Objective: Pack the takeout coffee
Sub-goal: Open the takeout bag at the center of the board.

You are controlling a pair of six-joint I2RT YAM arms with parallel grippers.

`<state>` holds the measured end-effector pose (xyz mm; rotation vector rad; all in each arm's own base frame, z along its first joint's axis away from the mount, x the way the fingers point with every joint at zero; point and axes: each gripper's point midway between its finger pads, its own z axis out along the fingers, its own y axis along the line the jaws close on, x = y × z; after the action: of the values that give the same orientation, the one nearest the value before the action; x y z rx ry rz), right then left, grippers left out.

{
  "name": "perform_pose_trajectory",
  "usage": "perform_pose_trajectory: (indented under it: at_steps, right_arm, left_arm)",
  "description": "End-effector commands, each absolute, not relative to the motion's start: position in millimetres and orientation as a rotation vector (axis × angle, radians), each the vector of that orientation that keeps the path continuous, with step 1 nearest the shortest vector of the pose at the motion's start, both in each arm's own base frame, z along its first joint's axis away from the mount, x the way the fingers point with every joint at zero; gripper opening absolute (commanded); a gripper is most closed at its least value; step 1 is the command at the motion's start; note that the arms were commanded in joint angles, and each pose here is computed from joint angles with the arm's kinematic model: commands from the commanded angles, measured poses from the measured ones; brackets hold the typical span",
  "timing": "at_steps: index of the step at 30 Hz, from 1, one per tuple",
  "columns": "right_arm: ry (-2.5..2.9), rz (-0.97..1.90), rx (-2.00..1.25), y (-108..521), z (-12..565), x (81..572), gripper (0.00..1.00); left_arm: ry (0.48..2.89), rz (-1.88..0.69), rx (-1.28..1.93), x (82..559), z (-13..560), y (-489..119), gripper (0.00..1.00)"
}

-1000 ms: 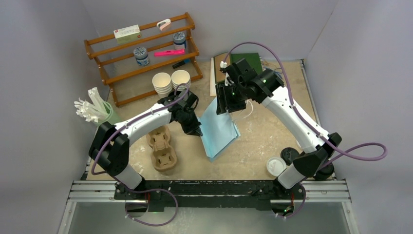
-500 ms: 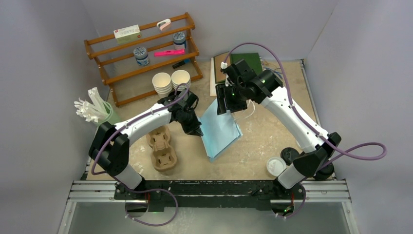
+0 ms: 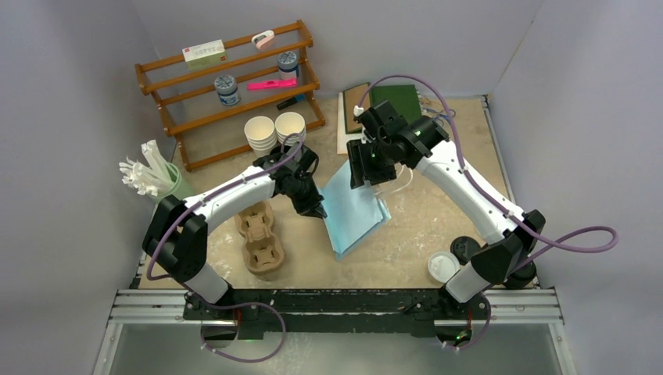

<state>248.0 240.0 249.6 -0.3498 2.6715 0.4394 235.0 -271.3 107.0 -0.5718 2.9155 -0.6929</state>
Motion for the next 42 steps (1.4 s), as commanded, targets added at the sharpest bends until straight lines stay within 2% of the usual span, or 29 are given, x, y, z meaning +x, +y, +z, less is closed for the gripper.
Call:
perform_pose_trajectory:
  at_steps: [1,5,7,11,12,14,15,20,22,26,34,42]
  right_arm:
    - [2.669,0.45,-0.351,238,246,243,0.57]
    - [2.673,0.465,-0.354,240,242,242,0.55]
    - [2.666,0.482,-0.35,241,243,241,0.5]
    - [2.639,0.504,-0.342,242,251,242,0.31]
    - [2.636,0.5,-0.339,241,253,242,0.24]
    - [2.62,0.48,-0.322,238,258,245,0.03]
    - [2.608,0.472,-0.313,236,263,246,0.0]
    - [2.578,0.448,-0.228,211,280,259,0.0]
    - [2.574,0.519,-0.204,206,285,261,0.0]
    - [2.562,0.642,-0.19,204,293,262,0.0]
    - [2.544,0.716,-0.161,203,306,261,0.0]
    - [2.512,0.776,-0.153,203,320,256,0.0]
  left_arm:
    - [2.876,-0.799,-0.568,236,120,-279,0.0]
    - [2.869,-0.813,-0.572,235,120,-279,0.0]
    - [2.864,-0.818,-0.574,235,120,-279,0.0]
    - [2.856,-0.822,-0.575,235,120,-279,0.0]
    - [2.854,-0.822,-0.572,236,120,-279,0.0]
    - [2.85,-0.832,-0.546,237,120,-281,0.0]
    - [2.847,-0.836,-0.516,238,121,-281,0.0]
    - [2.81,-0.801,-0.232,242,127,-276,0.06]
    - [2.785,-0.826,-0.148,239,126,-275,0.08]
    - [2.716,-0.963,-0.058,230,118,-281,0.12]
    - [2.608,-1.147,0.017,223,103,-294,0.13]
    - [2.527,-1.251,0.016,213,99,-293,0.29]
